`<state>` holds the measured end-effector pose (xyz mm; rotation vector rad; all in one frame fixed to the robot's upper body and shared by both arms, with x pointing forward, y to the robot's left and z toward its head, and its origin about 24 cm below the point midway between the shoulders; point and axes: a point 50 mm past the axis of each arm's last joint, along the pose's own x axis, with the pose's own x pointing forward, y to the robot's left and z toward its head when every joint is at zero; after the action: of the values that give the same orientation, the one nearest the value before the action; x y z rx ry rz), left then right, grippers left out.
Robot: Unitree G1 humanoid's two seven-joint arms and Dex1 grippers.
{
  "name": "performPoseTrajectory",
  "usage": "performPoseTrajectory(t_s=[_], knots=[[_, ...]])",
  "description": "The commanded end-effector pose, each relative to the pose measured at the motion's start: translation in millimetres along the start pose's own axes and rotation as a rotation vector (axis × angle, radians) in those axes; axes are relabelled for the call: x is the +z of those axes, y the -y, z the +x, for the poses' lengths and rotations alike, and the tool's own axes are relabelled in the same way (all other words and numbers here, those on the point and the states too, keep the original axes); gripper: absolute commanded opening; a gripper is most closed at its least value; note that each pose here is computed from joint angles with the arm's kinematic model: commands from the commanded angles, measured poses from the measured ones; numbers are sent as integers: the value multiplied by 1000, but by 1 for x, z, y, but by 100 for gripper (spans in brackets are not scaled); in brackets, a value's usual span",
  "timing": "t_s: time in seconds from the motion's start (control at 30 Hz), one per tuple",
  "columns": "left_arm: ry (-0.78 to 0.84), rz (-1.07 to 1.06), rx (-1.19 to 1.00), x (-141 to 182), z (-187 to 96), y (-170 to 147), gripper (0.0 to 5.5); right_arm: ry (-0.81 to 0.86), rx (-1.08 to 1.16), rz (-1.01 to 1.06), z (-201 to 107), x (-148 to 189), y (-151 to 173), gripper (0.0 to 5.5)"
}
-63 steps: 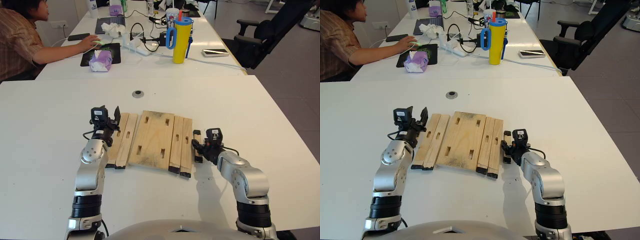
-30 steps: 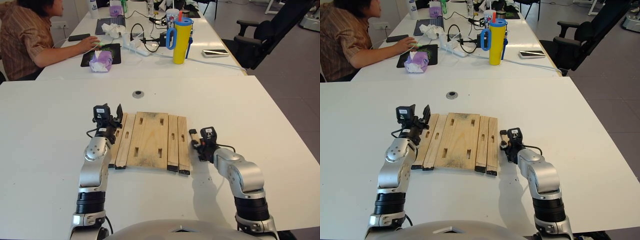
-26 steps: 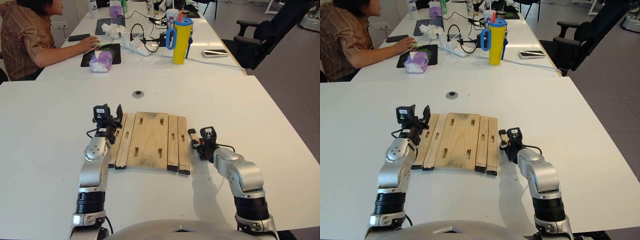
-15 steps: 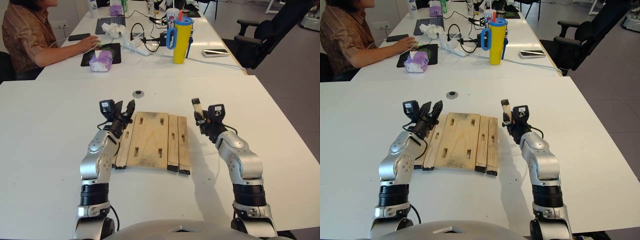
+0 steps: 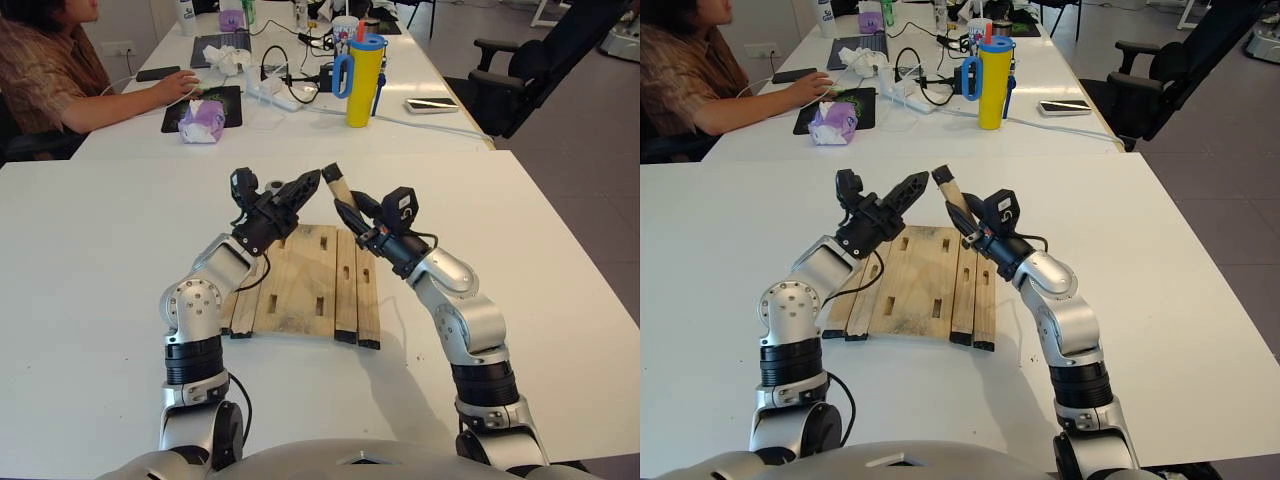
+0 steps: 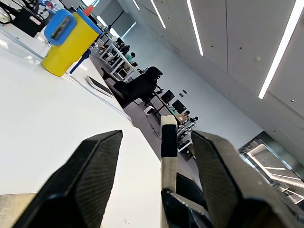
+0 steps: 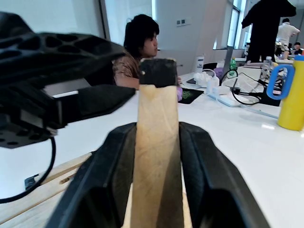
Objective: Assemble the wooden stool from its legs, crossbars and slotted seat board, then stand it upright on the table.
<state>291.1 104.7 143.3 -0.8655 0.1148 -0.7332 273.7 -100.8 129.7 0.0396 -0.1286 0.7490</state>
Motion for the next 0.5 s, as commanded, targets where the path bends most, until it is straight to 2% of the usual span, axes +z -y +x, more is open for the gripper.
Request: performPoseTrajectory(t_s=[0.03,0.13,0.5], knots=[[-25,-6,-14,2,3,4,268,23,44,-58,0,4,-6,130],[-19,-23,-28,5,2,4,268,29,63,-79,0,4,-8,130],[-23,-52,-63,6,2,8,122,39,77,-86,-2,5,-9,130]])
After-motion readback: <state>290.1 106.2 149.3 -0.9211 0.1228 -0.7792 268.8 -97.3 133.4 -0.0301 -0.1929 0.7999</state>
